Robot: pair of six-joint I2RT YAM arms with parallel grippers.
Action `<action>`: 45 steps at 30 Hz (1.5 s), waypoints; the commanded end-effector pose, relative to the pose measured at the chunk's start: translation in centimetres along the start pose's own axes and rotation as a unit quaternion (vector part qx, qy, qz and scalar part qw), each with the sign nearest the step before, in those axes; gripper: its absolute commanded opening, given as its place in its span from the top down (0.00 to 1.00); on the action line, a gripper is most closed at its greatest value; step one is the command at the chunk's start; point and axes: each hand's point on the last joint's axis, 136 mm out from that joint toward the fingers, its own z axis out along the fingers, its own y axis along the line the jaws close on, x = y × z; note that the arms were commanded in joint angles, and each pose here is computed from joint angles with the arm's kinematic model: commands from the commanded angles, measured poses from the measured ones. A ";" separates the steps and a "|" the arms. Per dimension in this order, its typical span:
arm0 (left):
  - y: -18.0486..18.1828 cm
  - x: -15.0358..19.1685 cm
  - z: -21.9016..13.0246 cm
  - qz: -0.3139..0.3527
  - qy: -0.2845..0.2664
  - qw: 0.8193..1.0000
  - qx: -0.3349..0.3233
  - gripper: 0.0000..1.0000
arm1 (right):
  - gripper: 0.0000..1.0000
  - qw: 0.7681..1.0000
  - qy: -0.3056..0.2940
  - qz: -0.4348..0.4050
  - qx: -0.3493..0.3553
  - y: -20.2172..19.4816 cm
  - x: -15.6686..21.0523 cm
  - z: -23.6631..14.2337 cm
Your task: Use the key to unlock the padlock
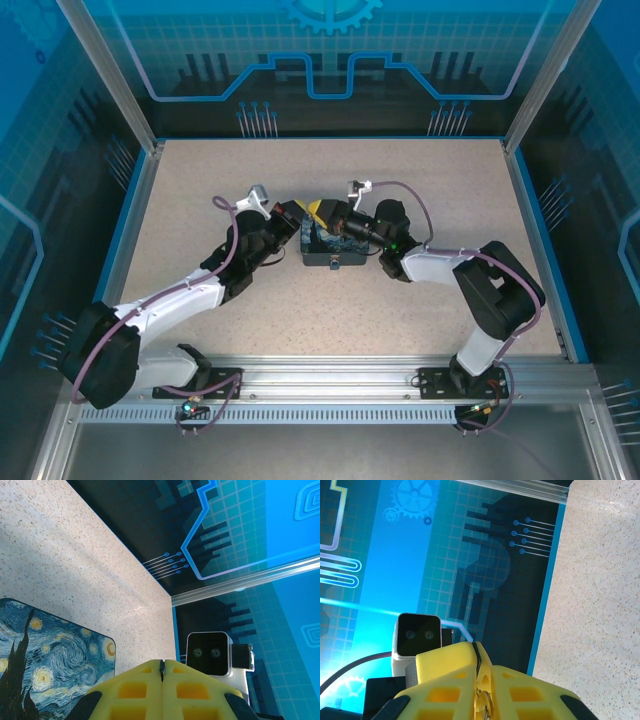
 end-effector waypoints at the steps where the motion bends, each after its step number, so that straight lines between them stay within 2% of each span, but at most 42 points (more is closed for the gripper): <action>1: 0.0 -0.2 -0.2 0.005 -0.009 1.000 -0.002 1.00 | 0.82 0.999 0.003 -0.019 -0.027 1.5 -0.3 0.3; 13: -0.3 -0.6 -0.2 0.012 -0.016 1.000 -0.004 1.00 | 0.79 1.000 0.007 -0.014 -0.015 0.4 0.4 -0.3; 24: -0.4 -0.7 -0.2 0.012 -0.019 1.000 -0.004 1.00 | 0.85 1.000 0.013 -0.010 -0.009 -0.4 0.9 -0.3; 32: -0.2 -0.7 -0.2 0.012 -0.019 1.000 -0.006 1.00 | 0.76 1.000 0.020 -0.012 -0.018 0.2 1.2 0.1; 45: -0.3 -0.8 -0.2 0.012 -0.021 1.000 -0.006 1.00 | 0.83 0.999 0.029 -0.008 -0.018 -0.1 2.0 0.5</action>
